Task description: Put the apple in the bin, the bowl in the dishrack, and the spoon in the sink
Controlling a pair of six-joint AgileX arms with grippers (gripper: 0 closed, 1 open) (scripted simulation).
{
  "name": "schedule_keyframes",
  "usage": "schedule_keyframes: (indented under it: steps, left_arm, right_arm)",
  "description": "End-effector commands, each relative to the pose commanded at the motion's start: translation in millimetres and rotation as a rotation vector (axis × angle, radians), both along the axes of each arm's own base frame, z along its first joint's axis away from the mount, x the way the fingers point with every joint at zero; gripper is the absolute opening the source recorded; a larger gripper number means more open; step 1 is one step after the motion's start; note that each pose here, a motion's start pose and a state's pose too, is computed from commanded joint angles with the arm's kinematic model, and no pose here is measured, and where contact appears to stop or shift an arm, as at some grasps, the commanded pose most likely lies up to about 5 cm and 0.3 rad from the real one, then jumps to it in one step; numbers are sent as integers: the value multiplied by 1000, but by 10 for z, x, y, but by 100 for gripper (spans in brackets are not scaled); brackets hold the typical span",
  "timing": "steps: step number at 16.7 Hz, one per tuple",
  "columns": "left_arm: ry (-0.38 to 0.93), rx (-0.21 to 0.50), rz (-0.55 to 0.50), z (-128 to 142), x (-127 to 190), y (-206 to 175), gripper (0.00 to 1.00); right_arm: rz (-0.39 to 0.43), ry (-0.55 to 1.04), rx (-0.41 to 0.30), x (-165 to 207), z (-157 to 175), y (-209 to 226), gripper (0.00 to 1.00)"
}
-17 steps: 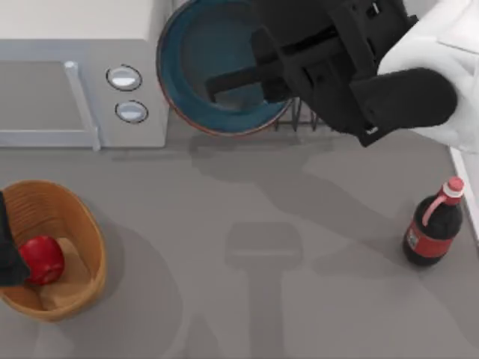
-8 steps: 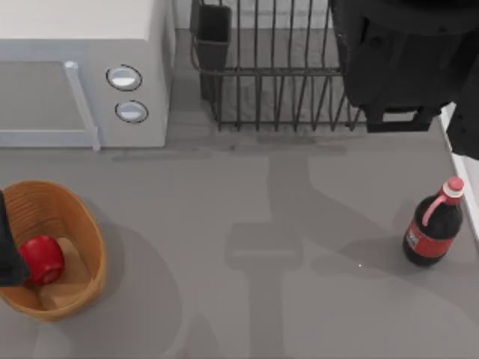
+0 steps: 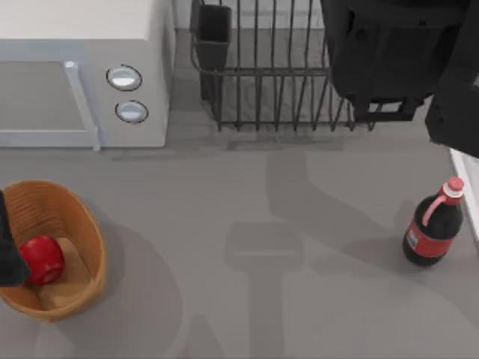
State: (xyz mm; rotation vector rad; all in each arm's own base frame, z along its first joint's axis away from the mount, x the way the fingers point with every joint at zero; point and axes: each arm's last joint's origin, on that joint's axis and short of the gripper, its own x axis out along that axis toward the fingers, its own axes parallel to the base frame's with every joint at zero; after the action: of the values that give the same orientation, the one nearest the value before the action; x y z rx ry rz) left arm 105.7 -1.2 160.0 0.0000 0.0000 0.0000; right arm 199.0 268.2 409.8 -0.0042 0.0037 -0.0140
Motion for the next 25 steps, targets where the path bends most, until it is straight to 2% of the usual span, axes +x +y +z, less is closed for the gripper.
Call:
schedule_keyframes:
  steps: [4, 7, 12, 17, 25]
  left_arm:
    - [0, 0, 0, 0, 0, 0, 100]
    - [0, 0, 0, 0, 0, 0, 100]
    - [0, 0, 0, 0, 0, 0, 100]
    - [0, 0, 0, 0, 0, 0, 100]
    - [0, 0, 0, 0, 0, 0, 100]
  right_arm:
    - [2, 7, -7, 580, -493, 201, 0]
    - [4, -21, 24, 1091, -1001, 282, 0]
    - [4, -12, 12, 1769, -1798, 4, 0]
    - [4, -4, 4, 1834, -1908, -59, 0]
    - [4, -4, 4, 1834, -1908, -59, 60]
